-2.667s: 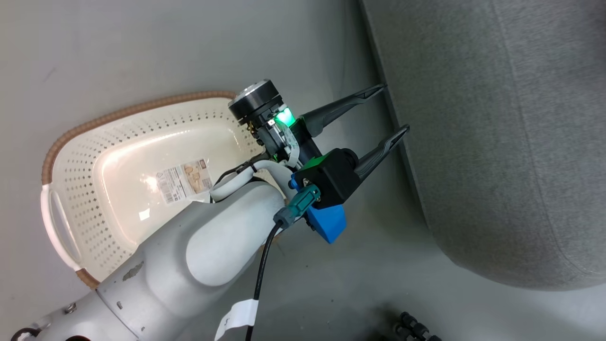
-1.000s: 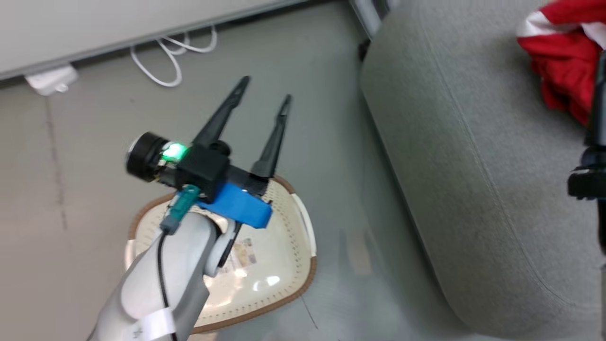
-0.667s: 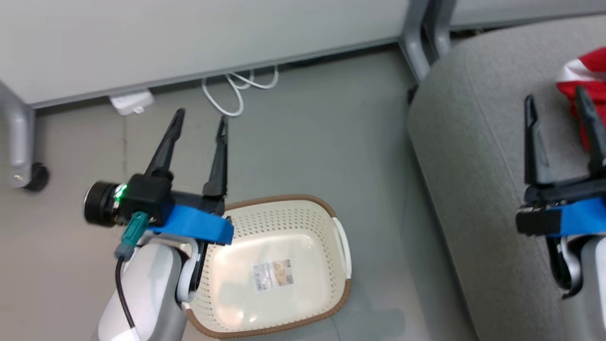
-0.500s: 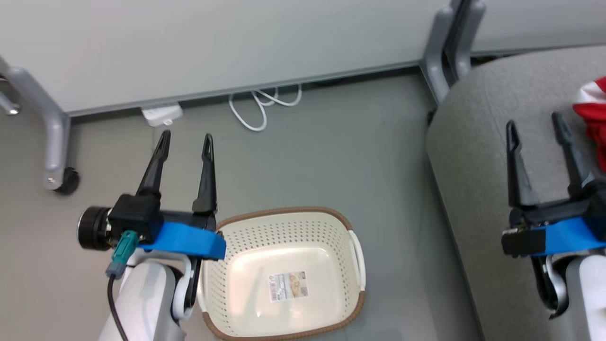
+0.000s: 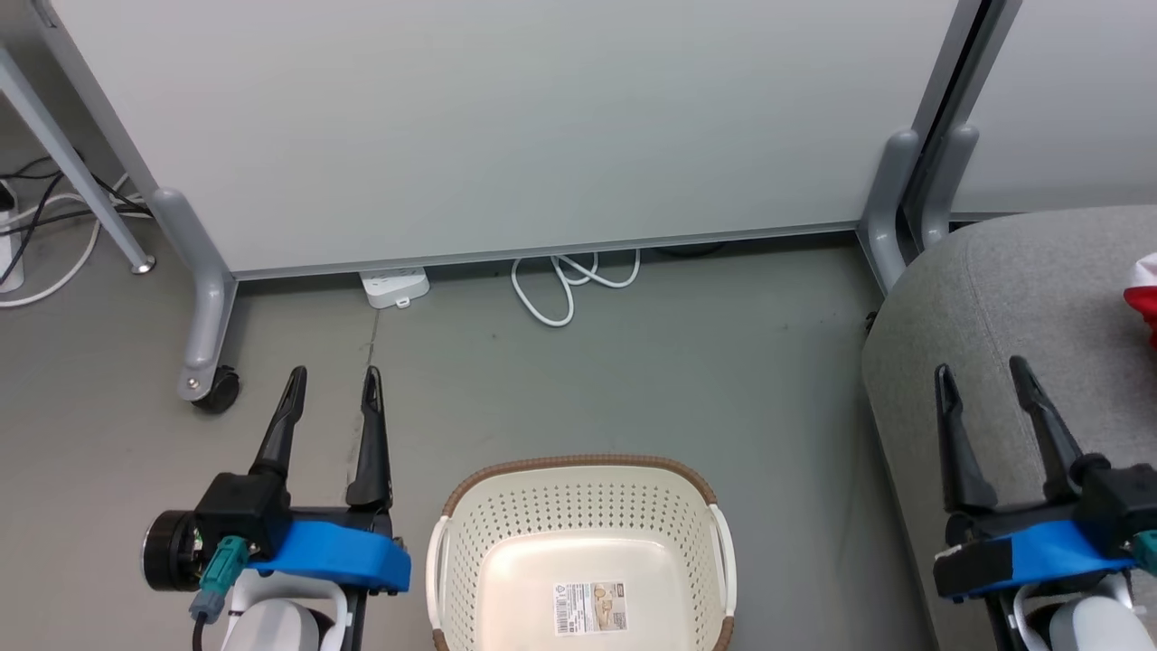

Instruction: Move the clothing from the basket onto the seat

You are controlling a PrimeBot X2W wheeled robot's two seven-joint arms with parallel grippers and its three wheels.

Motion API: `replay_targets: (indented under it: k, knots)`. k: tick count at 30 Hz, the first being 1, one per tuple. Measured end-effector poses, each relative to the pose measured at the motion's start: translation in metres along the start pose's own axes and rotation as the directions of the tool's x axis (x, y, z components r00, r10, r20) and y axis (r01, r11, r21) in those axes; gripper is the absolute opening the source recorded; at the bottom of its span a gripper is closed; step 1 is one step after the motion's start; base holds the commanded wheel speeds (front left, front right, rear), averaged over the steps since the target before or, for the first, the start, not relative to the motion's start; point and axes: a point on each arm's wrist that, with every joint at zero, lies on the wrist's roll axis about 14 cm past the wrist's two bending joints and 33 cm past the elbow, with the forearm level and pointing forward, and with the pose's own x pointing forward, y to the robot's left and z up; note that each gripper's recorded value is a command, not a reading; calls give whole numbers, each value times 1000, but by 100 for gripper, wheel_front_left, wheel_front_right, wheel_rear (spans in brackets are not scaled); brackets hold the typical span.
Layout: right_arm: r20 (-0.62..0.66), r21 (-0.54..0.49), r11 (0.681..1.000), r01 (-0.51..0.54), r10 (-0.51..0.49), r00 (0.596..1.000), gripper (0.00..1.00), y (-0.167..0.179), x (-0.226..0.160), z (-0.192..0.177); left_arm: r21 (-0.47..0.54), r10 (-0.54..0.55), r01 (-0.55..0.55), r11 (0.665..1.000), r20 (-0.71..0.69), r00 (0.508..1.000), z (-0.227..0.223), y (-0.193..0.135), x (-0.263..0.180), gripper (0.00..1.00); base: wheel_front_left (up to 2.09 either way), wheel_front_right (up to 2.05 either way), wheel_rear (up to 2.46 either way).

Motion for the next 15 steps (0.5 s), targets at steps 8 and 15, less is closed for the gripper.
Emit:
replay_targets:
  k: [8,15]
  knots:
    - [-62,47,999,7,-4,998,100,8,-20,-18,-3,28,-28,1000,-9,1000,-1,9,-25,100,0,0,0]
    - [-84,69,998,-6,12,996,100,18,-24,-25,-15,47,-47,999,-26,999,-7,14,-38,100,0,0,0]
